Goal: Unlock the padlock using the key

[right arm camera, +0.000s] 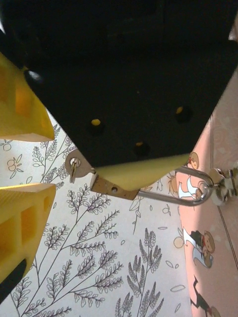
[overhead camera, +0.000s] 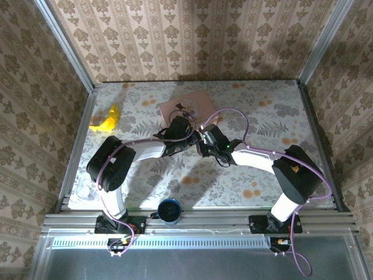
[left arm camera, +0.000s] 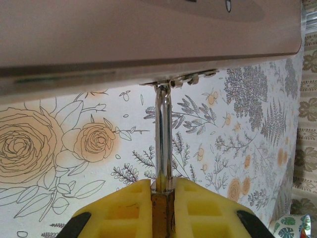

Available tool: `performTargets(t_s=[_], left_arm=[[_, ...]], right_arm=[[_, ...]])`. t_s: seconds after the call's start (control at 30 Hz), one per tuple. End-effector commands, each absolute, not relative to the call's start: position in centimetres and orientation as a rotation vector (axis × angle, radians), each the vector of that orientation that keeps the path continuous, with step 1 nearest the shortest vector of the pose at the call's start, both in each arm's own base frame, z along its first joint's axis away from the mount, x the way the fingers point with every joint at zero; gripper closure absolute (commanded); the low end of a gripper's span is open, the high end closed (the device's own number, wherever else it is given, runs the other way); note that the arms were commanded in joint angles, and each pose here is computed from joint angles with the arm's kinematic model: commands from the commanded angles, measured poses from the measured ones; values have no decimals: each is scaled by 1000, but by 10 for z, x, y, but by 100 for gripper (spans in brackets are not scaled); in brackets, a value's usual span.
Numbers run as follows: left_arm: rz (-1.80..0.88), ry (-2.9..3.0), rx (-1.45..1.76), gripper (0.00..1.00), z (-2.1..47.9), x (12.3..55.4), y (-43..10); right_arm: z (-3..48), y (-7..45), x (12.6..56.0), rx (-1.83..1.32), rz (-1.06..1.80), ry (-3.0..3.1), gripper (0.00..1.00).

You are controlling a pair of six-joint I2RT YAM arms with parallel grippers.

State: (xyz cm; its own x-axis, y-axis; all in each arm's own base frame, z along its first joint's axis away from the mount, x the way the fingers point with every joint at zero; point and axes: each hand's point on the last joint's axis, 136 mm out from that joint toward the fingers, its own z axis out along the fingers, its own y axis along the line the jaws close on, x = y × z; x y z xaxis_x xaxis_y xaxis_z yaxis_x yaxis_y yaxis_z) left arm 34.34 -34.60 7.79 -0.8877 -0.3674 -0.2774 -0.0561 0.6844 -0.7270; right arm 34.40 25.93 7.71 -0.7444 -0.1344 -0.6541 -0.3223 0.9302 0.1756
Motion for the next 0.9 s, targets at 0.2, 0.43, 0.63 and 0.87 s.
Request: performTargets(t_s=[0.2,0.43,0.63,0.87], left_arm=[[-1131,2570,-298,100,77,326,-357],[-1156,2579,-307,100,74,324,-359],[-1178,2590,-324,100,69,323,-360],[-1199,2590,-324,100,69,321,-363]], right_arm=[[75,262,357,-419,202,2390,66],[73,261,366,-446,123,2357,67],[79,262,372,-463,110,2300,67],[80,266,376,-474,116,2250,71]])
